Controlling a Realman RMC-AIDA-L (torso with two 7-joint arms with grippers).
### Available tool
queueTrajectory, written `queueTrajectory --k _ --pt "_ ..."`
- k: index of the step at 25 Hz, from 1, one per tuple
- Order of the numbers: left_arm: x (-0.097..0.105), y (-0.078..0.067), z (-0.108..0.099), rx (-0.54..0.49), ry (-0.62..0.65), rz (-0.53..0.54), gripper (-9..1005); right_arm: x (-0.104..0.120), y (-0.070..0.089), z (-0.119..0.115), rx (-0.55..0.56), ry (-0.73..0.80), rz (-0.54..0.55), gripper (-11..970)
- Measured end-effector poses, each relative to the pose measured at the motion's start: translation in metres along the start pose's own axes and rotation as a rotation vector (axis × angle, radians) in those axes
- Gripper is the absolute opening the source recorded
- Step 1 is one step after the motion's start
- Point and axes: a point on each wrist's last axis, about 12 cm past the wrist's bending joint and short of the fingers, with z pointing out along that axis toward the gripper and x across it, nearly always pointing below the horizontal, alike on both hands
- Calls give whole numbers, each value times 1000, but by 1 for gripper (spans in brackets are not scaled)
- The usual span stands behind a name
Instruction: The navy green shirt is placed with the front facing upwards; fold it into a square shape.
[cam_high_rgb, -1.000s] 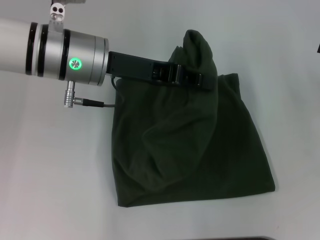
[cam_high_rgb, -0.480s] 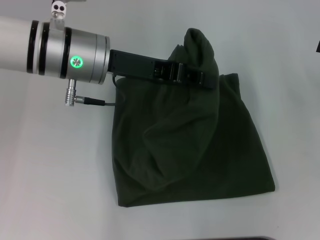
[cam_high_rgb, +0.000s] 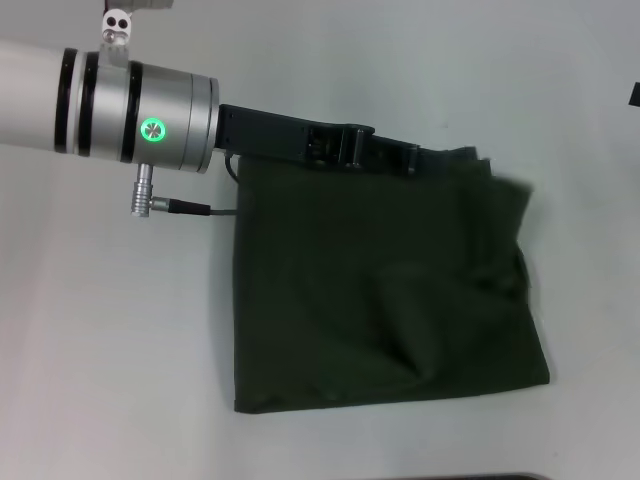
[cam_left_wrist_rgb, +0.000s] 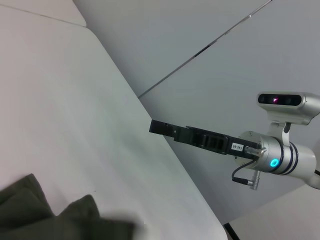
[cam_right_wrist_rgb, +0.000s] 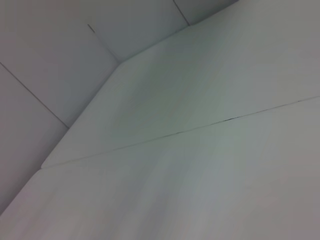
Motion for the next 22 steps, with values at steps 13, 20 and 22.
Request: queueTrajectory --k 13,20,22 --pt "2 7 -13 -19 -64 25 639 1 2 6 -8 53 -7 916" --pt "10 17 -30 -41 -145 73 852 2 16 11 -108 160 -36 916" --pt "11 18 -33 -46 -153 78 895 2 20 12 -142 177 -42 916"
